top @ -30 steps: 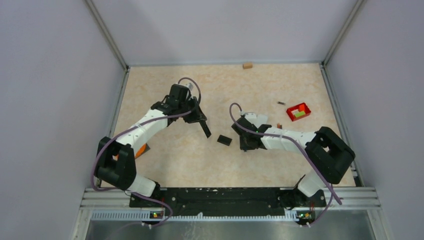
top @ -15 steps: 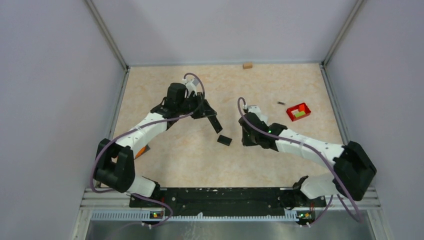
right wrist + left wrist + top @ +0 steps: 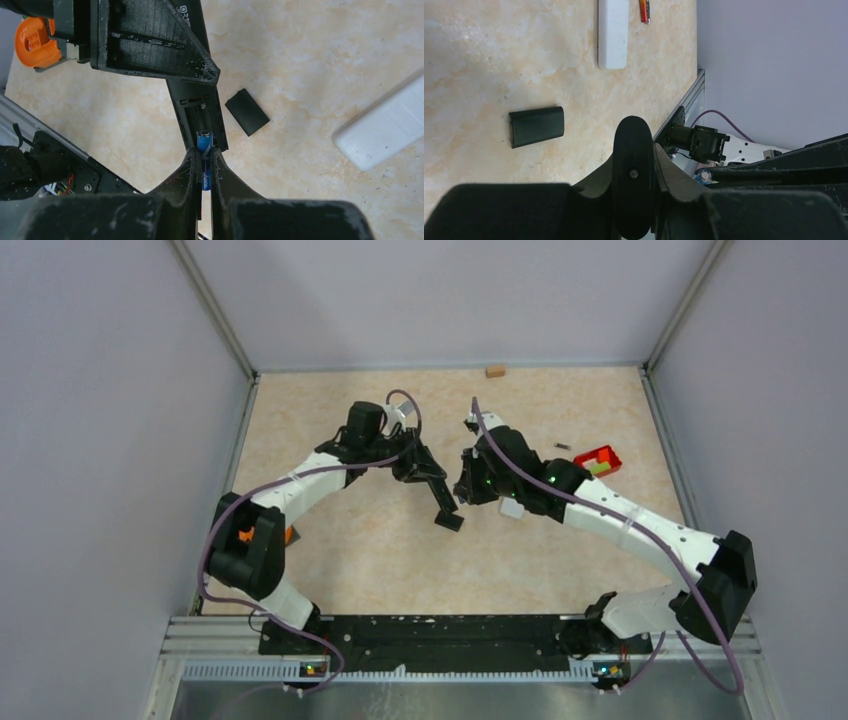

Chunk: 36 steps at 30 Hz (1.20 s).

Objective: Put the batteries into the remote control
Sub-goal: Load the battery into the remote control.

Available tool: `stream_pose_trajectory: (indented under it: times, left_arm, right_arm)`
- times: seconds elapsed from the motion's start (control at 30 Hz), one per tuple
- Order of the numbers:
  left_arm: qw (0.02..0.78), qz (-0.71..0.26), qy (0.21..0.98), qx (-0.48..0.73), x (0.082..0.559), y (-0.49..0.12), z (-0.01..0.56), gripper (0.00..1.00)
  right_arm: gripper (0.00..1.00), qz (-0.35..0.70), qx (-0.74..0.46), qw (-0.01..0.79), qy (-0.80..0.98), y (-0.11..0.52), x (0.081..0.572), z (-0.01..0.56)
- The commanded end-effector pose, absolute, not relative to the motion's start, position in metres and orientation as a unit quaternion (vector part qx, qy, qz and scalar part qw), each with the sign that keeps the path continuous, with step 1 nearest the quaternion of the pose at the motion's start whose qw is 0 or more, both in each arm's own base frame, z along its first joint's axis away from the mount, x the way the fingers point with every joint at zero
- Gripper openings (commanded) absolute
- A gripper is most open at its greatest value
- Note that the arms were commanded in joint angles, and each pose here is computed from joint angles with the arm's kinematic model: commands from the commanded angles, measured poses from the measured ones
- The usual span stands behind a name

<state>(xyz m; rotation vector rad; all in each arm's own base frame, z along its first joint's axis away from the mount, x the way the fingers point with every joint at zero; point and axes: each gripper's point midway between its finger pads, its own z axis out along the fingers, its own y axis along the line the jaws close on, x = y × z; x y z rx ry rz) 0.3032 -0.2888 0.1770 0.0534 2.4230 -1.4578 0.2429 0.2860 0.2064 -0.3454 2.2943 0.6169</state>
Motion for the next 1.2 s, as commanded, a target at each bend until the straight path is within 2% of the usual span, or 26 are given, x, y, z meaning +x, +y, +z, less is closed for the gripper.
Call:
stream_pose_trajectory:
  times: [0.0, 0.43, 1.17]
  left_arm:
    - [0.142, -0.535, 0.832, 0.025, 0.304, -0.295, 0.195, 0.0]
    - [0.104, -0.554, 0.826, 0.023, 0.297, -0.299, 0.196, 0.0]
    - [0.106, -0.562, 0.82, 0.027, 0.295, -0.3, 0.197, 0.0]
  right_arm:
    - [0.03, 0.247, -0.169, 0.357, 0.885, 0.299, 0.237, 0.216]
    - [0.06, 0.238, -0.189, 0.352, 0.885, 0.309, 0.241, 0.196]
    - [0.08, 0.228, -0.196, 0.324, 0.897, 0.305, 0.233, 0.18]
